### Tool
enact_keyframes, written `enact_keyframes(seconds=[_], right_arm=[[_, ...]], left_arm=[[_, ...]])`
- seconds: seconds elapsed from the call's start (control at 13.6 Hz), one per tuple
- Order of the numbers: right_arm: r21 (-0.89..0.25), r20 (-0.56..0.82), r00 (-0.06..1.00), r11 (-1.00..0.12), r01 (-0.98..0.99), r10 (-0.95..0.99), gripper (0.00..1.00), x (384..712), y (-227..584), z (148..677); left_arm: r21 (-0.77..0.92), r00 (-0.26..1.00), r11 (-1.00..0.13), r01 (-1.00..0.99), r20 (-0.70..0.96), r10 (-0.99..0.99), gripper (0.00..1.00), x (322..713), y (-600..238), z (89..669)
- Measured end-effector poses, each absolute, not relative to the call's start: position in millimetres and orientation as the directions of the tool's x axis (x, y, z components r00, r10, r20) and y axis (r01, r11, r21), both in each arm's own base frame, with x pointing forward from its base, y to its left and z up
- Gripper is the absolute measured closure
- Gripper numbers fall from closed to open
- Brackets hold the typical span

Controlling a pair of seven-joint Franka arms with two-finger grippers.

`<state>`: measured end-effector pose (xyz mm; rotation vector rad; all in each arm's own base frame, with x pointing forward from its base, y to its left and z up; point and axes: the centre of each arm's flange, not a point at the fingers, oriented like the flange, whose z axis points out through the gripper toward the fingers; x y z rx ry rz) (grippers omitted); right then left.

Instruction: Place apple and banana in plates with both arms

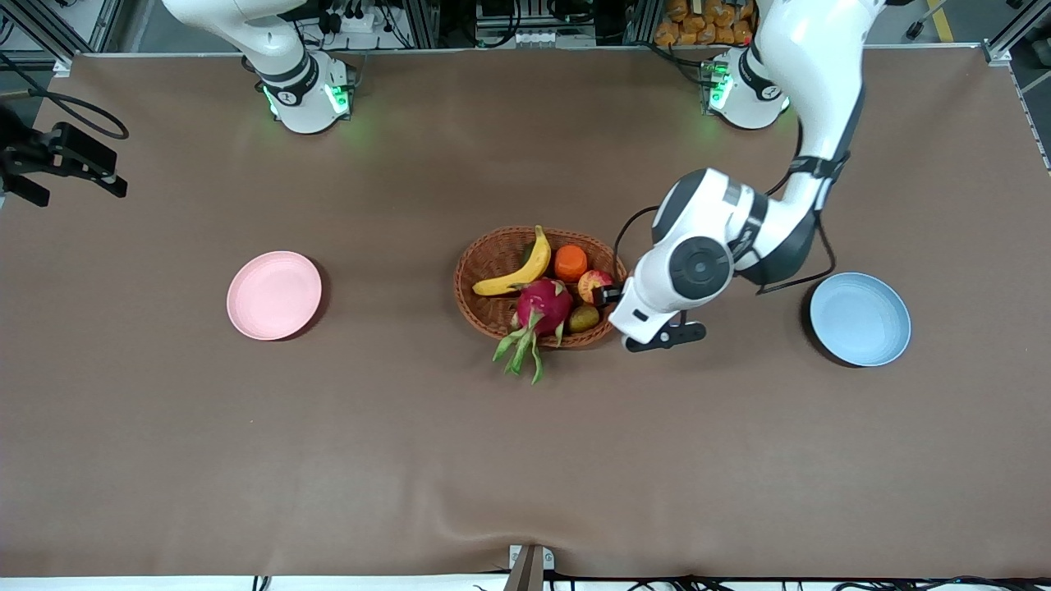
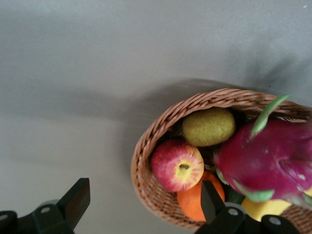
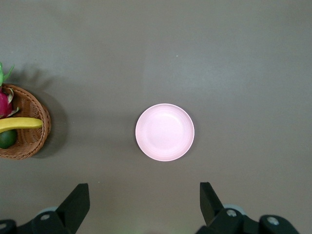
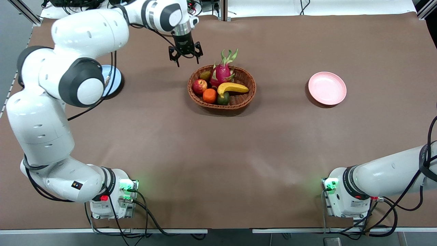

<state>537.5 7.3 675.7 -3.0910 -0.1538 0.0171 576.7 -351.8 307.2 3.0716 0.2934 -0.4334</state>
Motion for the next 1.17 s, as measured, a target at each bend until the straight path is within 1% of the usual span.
enact_keyframes(seconds=[0.29, 0.59, 0.73, 0.88, 1.17], right_arm=[[-0.051, -0.055, 0.992, -0.993, 0.109, 0.111, 0.00, 546, 16, 656], [-0.122, -0.090, 0.982, -0.980, 0.157, 0.169, 0.00, 559, 57, 627], [-0.121, -0.096, 0.974, -0.974, 0.191, 0.203, 0.00, 570, 88, 609], [-0.110, -0.109, 0.975, -0.977, 0.181, 0.193, 0.00, 577, 115, 591], [-0.086, -0.127, 0.984, -0.990, 0.114, 0.124, 0.00, 577, 162, 575]], left_arm=[[0.019, 0.935, -0.978, 0.207, -0.299, 0.192, 0.00, 576, -362, 273], [0.040, 0.931, -0.976, 0.212, -0.311, 0.190, 0.00, 570, -376, 253], [0.038, 0.933, -0.979, 0.200, -0.313, 0.178, 0.00, 564, -385, 244], [0.035, 0.934, -0.981, 0.189, -0.316, 0.169, 0.00, 559, -392, 240], [0.031, 0.933, -0.983, 0.181, -0.320, 0.162, 0.00, 555, -396, 236]])
